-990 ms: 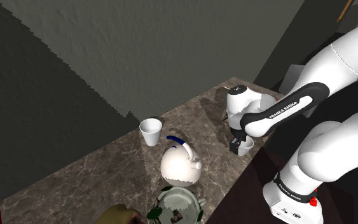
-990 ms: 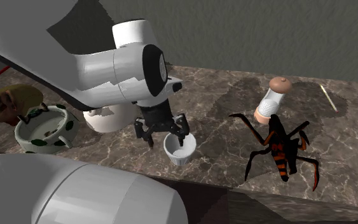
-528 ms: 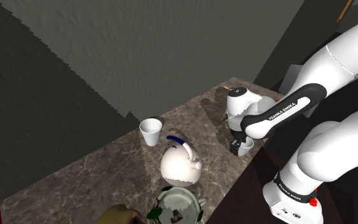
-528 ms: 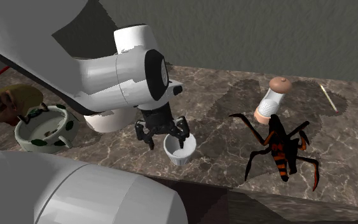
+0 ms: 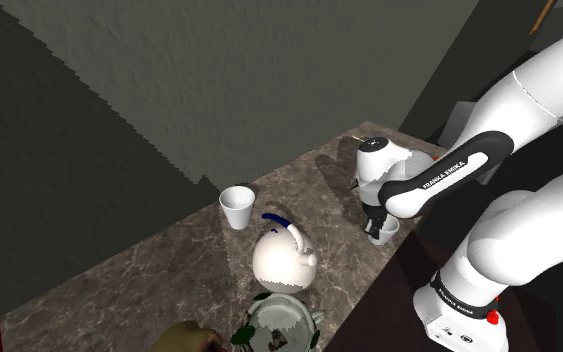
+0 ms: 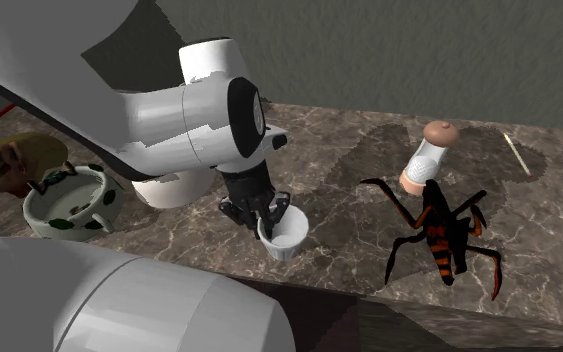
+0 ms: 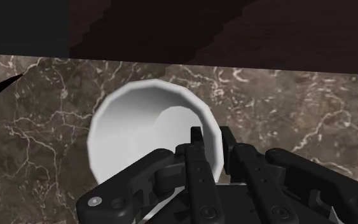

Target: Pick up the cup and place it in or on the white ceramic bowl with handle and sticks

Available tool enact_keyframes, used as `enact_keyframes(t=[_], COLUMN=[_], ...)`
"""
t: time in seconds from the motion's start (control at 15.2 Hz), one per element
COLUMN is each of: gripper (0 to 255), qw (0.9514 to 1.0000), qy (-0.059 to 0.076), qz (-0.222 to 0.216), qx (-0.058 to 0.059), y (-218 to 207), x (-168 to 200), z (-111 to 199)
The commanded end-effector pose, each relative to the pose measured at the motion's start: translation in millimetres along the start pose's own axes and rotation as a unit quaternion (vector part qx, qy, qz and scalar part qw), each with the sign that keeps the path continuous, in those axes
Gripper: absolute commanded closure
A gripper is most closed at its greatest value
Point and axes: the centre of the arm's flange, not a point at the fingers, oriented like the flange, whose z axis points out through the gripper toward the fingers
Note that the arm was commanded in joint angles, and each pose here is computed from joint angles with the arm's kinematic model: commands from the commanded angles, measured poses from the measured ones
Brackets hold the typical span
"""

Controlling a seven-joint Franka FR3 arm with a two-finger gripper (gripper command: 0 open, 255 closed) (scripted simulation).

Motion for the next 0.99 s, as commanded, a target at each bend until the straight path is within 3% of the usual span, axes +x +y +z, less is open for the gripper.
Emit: enact_keyframes(t=[0.0,0.92], gripper=[255,255], qw=[1.0,1.0], qy=[-0.001,-0.001], qz=[0.0,0.0], qx=[0.0,0.0], y=[0,12], x=[0,-14], z=[1,-60])
